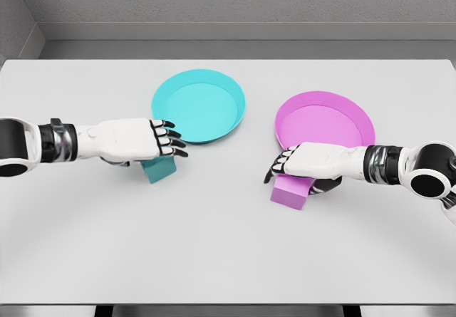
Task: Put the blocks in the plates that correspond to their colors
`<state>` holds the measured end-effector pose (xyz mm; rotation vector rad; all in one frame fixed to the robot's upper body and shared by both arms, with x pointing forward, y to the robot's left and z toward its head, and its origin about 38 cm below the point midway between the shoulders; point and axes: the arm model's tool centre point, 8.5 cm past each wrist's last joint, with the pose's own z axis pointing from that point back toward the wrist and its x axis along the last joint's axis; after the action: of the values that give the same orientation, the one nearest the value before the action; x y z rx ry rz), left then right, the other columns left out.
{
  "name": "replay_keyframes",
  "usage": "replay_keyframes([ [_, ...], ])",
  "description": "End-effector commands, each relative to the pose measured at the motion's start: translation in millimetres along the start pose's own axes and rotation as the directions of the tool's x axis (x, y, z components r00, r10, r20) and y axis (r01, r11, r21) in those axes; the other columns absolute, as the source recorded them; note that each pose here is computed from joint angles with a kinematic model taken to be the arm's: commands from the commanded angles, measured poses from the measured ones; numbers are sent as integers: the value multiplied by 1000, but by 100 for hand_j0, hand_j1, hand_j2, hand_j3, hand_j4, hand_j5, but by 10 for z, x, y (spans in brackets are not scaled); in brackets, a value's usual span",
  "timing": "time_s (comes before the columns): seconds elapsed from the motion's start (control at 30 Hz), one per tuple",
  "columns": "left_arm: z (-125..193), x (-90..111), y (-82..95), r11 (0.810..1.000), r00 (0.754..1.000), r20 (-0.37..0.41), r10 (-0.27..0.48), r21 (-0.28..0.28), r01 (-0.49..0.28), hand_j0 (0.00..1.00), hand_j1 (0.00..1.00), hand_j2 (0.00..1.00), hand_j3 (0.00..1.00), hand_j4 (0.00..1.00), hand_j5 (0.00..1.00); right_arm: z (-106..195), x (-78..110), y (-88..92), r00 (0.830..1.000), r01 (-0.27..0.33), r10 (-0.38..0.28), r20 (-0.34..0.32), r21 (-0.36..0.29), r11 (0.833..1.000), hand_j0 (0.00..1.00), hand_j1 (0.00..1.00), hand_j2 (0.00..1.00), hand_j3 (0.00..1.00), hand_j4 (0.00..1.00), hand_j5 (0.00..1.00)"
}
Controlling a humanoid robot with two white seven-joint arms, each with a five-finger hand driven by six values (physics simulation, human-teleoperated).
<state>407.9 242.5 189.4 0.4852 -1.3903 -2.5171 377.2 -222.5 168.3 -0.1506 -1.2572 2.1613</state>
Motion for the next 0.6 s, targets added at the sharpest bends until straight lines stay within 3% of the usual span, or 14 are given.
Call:
replay_keyframes([
  [0.0, -69, 45, -58, 1000, 1000, 18, 8, -15, -8, 100, 100, 100, 100, 100, 100, 0, 9, 0, 1000, -3, 3, 3, 2, 1000, 64, 64, 64, 64, 64, 64],
  [0.3, -94, 37, -39, 1000, 1000, 20, 1, -16, -1, 100, 100, 100, 100, 100, 100, 3, 28, -40, 1000, -15, 15, 9, -5, 1000, 60, 60, 60, 60, 60, 60],
  [0.37, -92, 35, -93, 997, 1000, 18, -4, -79, 5, 100, 100, 100, 100, 100, 100, 0, 34, -60, 1000, -18, 18, 11, -11, 1000, 59, 59, 59, 59, 59, 59],
  [0.53, -91, 36, -109, 995, 1000, 18, -3, -98, 5, 88, 88, 88, 88, 88, 88, -54, 95, -212, 999, -36, 37, 27, -45, 998, 59, 59, 59, 59, 59, 59],
  [0.57, -91, 36, -108, 995, 1000, 19, -2, -97, 3, 81, 81, 81, 81, 81, 81, -48, 86, -256, 999, -42, 44, 23, -51, 998, 59, 59, 59, 59, 59, 59],
])
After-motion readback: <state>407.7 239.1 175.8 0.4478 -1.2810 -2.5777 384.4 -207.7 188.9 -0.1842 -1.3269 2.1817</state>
